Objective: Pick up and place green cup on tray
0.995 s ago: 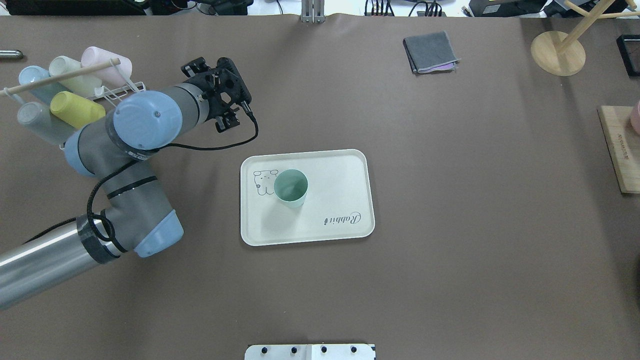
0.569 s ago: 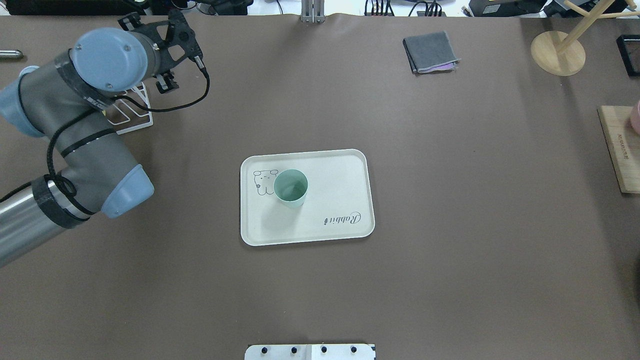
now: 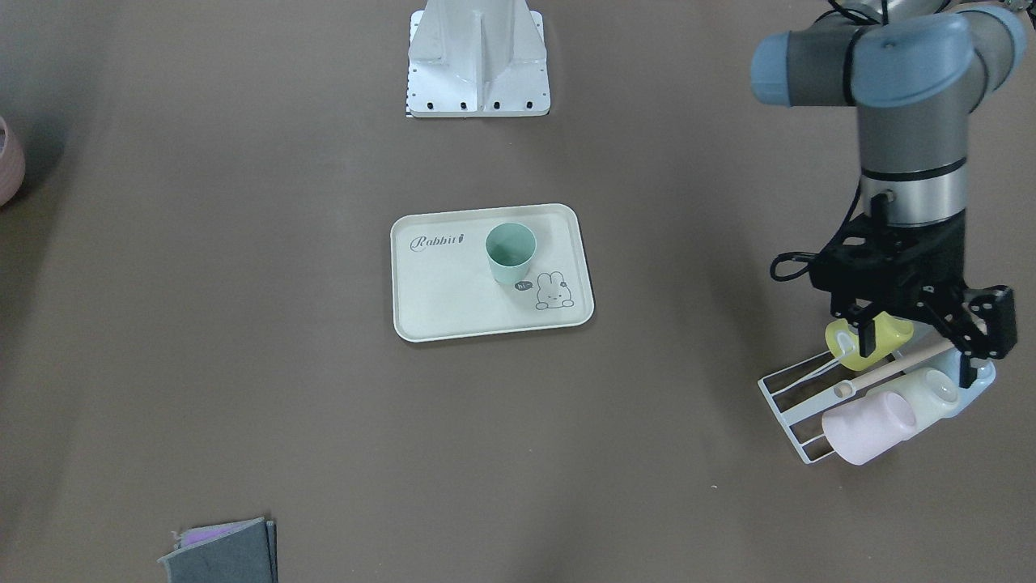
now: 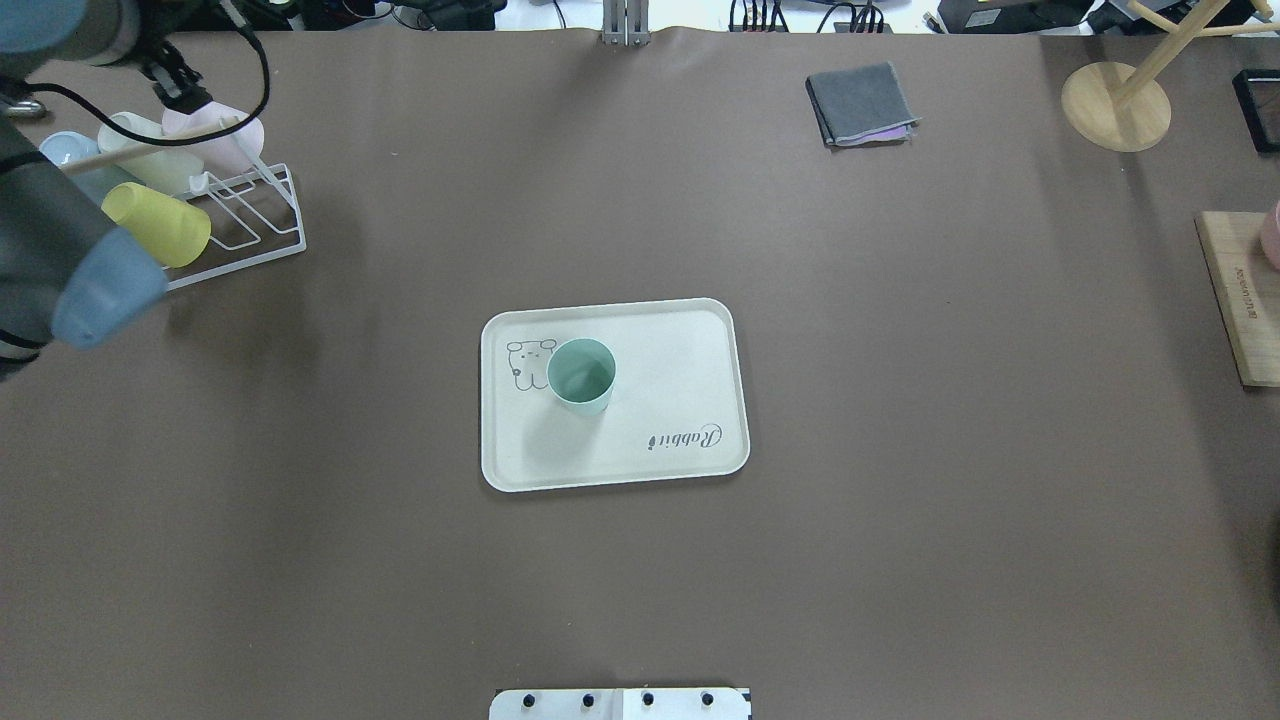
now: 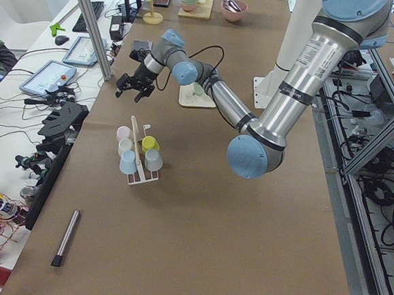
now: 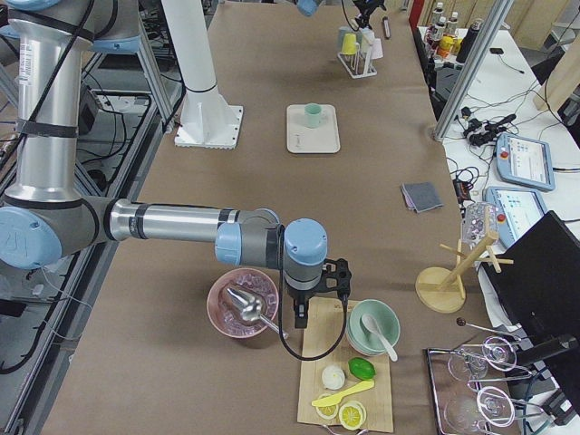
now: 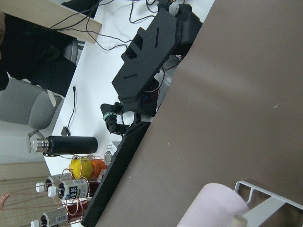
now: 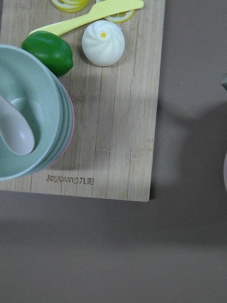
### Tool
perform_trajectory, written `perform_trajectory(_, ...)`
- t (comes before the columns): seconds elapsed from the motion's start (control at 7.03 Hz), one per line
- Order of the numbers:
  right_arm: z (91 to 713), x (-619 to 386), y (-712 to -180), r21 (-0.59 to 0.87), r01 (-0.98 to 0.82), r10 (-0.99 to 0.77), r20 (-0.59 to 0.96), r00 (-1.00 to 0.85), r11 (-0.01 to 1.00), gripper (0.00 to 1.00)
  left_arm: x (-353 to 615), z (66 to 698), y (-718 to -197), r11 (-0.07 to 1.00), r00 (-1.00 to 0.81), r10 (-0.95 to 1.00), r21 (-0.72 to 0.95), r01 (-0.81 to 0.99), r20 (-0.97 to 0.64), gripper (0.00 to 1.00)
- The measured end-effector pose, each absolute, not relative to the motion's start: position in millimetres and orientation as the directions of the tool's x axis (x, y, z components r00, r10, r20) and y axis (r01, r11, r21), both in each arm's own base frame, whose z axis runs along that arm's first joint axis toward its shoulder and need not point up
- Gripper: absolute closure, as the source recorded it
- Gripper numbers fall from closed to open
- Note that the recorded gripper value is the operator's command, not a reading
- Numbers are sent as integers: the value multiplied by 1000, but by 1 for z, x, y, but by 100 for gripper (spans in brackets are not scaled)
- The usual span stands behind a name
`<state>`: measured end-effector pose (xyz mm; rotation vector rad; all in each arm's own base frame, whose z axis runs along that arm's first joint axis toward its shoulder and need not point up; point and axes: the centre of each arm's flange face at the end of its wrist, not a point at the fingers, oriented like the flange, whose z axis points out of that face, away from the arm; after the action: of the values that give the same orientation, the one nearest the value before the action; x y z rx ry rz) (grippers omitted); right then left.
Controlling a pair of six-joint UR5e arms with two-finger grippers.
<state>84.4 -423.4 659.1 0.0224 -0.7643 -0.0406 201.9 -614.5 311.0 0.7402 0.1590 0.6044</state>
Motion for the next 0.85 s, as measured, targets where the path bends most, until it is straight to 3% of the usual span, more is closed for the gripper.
perform_trajectory(0.43, 659, 84, -423, 36, 30, -46, 691, 721, 999, 0, 68, 402, -603, 751, 797, 539, 585, -307, -273, 1)
perform_trajectory(0.85, 659, 84, -424, 36, 31, -48, 691, 721, 999, 0, -4, 511, -540, 884, 745, 417, 422, -201, -521, 1)
